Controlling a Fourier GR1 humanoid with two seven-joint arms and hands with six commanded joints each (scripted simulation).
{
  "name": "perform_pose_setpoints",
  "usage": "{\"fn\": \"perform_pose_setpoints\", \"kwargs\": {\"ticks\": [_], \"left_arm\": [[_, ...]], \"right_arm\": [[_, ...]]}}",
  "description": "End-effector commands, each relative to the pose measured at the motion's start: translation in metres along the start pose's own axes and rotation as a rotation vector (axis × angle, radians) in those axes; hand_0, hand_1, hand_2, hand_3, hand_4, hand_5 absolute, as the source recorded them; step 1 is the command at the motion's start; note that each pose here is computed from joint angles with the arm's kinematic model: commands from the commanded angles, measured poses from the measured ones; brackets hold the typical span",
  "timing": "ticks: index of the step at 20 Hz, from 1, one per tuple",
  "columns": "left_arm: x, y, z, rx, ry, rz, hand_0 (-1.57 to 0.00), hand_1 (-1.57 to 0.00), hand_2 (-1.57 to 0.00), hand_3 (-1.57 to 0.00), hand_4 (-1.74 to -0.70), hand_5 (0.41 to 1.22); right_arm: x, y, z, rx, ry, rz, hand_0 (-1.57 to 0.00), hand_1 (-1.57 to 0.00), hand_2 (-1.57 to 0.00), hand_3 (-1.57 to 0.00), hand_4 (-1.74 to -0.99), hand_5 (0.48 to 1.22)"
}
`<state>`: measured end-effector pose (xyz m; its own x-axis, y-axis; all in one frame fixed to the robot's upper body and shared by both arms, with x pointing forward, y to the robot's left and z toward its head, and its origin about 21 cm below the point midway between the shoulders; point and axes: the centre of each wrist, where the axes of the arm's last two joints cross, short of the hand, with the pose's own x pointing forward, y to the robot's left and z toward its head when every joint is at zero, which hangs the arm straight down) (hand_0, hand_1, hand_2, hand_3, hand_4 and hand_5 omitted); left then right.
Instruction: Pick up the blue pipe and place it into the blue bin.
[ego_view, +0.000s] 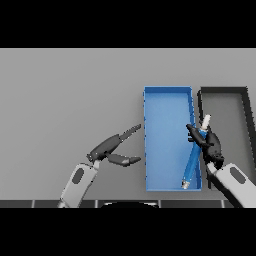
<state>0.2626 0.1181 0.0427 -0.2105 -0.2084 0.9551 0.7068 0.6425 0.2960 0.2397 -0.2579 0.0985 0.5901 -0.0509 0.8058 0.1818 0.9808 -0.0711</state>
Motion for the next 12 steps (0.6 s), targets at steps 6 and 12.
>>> {"fn": "perform_pose_setpoints", "kwargs": {"ticks": [6, 12], "left_arm": [[-0.0015, -0.0051, -0.0012, -0.007, 0.011, 0.003, 0.0, 0.0, 0.0, 0.0, -0.93, 0.496], [-0.0041, -0.0005, 0.0006, 0.0, 0.002, 0.009, 0.0, 0.0, 0.0, 0.0, -0.93, 0.497]], "right_arm": [[0.0038, -0.0028, -0.0009, 0.026, 0.056, 0.348, -0.12, -0.11, -0.11, -0.03, -1.19, 0.809], [-0.0023, 0.0051, -0.0006, 0.052, 0.074, 0.419, -0.03, -0.03, -0.03, -0.01, -1.099, 0.725]]}}
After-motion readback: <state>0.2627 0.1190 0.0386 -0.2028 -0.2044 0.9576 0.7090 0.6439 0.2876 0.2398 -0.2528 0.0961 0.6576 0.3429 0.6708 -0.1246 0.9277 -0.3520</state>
